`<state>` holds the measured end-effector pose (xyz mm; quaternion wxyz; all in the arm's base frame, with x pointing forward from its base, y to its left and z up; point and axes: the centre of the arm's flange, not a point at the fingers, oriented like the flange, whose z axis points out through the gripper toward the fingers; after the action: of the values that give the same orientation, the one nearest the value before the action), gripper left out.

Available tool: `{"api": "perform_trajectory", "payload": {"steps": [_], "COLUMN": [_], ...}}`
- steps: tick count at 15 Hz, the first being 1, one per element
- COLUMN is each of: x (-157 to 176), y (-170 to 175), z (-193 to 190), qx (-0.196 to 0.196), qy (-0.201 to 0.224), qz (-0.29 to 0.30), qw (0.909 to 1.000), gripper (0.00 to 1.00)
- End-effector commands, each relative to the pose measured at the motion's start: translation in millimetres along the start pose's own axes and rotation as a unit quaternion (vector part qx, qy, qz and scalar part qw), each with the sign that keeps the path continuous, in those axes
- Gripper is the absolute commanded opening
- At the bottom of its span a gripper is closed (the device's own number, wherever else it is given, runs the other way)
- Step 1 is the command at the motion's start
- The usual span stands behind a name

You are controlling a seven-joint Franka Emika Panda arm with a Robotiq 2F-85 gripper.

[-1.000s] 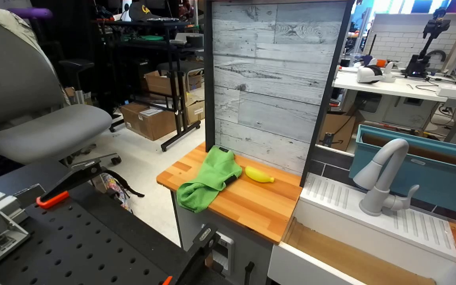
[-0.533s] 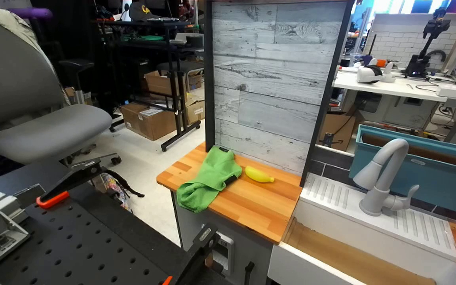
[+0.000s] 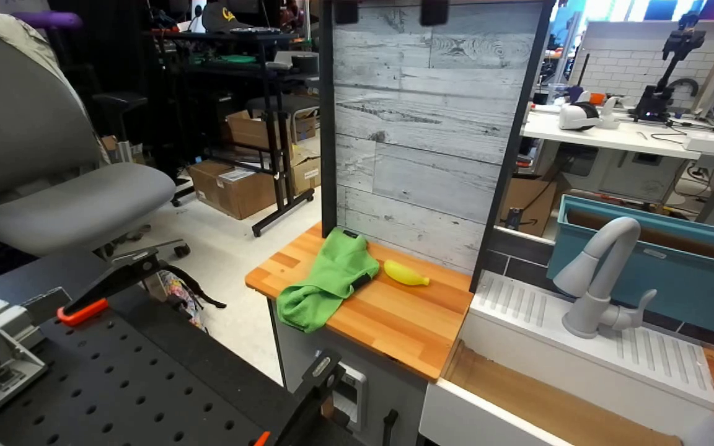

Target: Push the grey tap to the left

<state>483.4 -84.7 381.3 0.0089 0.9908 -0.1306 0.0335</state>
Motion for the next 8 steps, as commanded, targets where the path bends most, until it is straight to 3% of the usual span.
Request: {"api": "perform_trajectory", "payload": {"steps": [1, 8], "x": [63, 135], "y": [29, 84], "z": [22, 78], "qx": [-0.009, -0.016], "qy": [-0.011, -0.035], "qz": [0.044, 0.062], "qw": [0.9989, 0.9973], "gripper": [1.0, 1.0]}}
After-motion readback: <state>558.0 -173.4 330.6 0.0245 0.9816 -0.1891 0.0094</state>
